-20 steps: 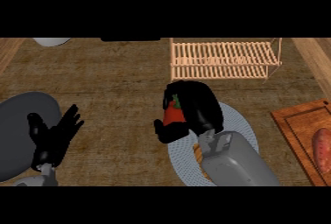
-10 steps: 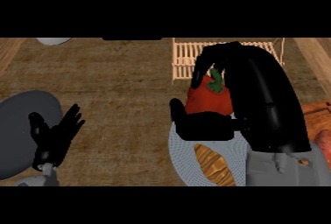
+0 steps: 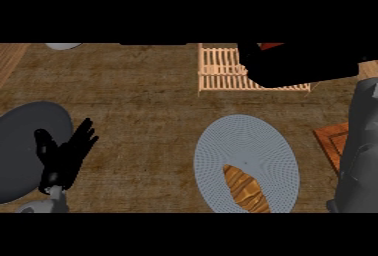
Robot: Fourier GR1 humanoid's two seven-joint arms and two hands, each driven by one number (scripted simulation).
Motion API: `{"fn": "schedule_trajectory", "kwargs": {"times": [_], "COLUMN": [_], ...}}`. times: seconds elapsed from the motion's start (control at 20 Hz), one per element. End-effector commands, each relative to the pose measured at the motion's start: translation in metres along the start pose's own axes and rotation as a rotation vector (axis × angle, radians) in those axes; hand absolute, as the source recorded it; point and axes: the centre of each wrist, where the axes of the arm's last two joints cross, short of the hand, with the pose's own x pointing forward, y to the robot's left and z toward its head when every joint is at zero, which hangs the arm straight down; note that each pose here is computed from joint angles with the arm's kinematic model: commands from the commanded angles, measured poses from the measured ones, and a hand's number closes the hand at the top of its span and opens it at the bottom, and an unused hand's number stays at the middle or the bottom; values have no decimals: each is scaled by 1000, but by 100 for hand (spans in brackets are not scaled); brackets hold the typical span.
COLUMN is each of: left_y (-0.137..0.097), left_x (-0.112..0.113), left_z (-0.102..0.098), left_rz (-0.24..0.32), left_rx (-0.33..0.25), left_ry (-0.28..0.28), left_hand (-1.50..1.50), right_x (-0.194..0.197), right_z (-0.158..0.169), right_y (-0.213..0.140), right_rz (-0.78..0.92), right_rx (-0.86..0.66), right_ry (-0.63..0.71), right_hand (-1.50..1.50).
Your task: Pick the bell pepper from the placemat and place it in the tiered shelf
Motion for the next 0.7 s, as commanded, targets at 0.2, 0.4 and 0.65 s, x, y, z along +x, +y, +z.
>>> {"fn": "schedule_trajectory", "kwargs": {"times": [0.2,0.4,0.65], "left_y": [-10,-21,-2], "left_x": [-6,-9,2], "left_z": [-8,0,-13], "left_rz": [7,-9,-2], "left_rx": [-15,-16,-2], "left_ry": [36,43,38], "left_hand": [0,0,0], "right_x": [12,-24,-50], "right_z": [-65,-89,-119], "right_y": [-51,-60,-58], "right_rz": [45,50,81], "right_rx": [-33,9,73], "right_ry": [97,106,86], "right_hand": [150,150,150]}}
